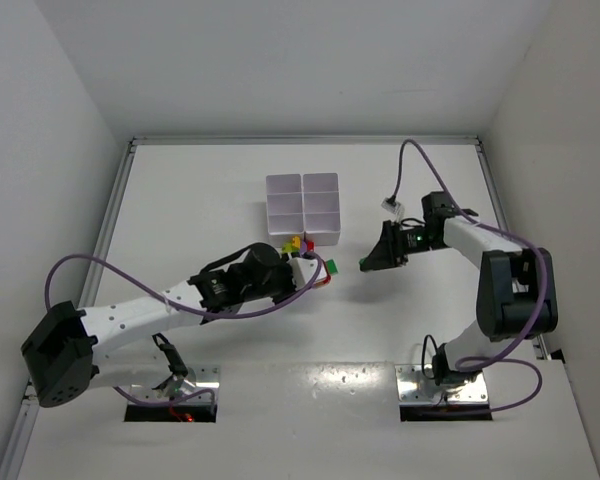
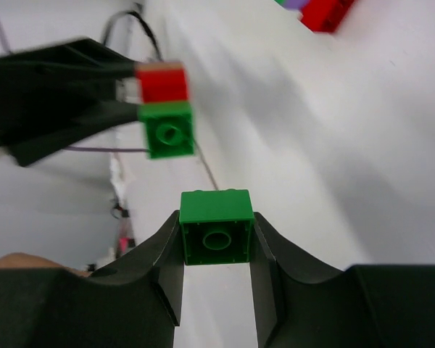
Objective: Sort the legos into containers by color
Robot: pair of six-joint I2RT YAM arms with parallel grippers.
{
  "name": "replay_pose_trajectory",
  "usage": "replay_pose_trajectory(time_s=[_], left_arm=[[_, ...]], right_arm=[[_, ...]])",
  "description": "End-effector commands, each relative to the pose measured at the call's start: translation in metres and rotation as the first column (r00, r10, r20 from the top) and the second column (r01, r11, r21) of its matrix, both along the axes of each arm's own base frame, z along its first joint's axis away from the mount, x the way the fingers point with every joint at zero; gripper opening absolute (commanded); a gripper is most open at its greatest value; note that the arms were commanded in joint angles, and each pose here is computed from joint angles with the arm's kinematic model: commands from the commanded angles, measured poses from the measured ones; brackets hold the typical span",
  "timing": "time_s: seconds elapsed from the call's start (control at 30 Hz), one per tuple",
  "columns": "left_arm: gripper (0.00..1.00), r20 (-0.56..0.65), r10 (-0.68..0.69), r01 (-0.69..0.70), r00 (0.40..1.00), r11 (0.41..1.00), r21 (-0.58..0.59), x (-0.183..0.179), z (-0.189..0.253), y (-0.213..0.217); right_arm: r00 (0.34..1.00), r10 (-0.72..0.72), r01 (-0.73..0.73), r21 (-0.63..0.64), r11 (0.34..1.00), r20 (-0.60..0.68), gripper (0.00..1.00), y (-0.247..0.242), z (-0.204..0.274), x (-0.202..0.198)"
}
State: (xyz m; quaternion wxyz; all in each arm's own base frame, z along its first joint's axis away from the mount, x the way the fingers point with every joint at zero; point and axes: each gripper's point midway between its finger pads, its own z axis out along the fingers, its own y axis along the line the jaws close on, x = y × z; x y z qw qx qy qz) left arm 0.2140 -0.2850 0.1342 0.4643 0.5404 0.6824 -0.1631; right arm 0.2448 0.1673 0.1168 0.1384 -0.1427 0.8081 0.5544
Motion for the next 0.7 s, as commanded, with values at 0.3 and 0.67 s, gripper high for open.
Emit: replay_pose_trajectory(time_s=[0.3,0.67], left_arm=[[0.00,0.059,0.010,-0.007,0.998,0.998,-0.063,0.003,0.025,-0.004],[0.00,0.047,0.100,-0.096,0.994,0.993,-0.072,0.021,0.026,0.008]], right_arm=[[0.996,0.060,-0.035,-0.318,0.947,0.067,0.00,-0.026,-0.052,0.011],[0.874,-0.221,0.397,-0.374,0.838,0.433,0.00,-0.022,0.037,0.191]])
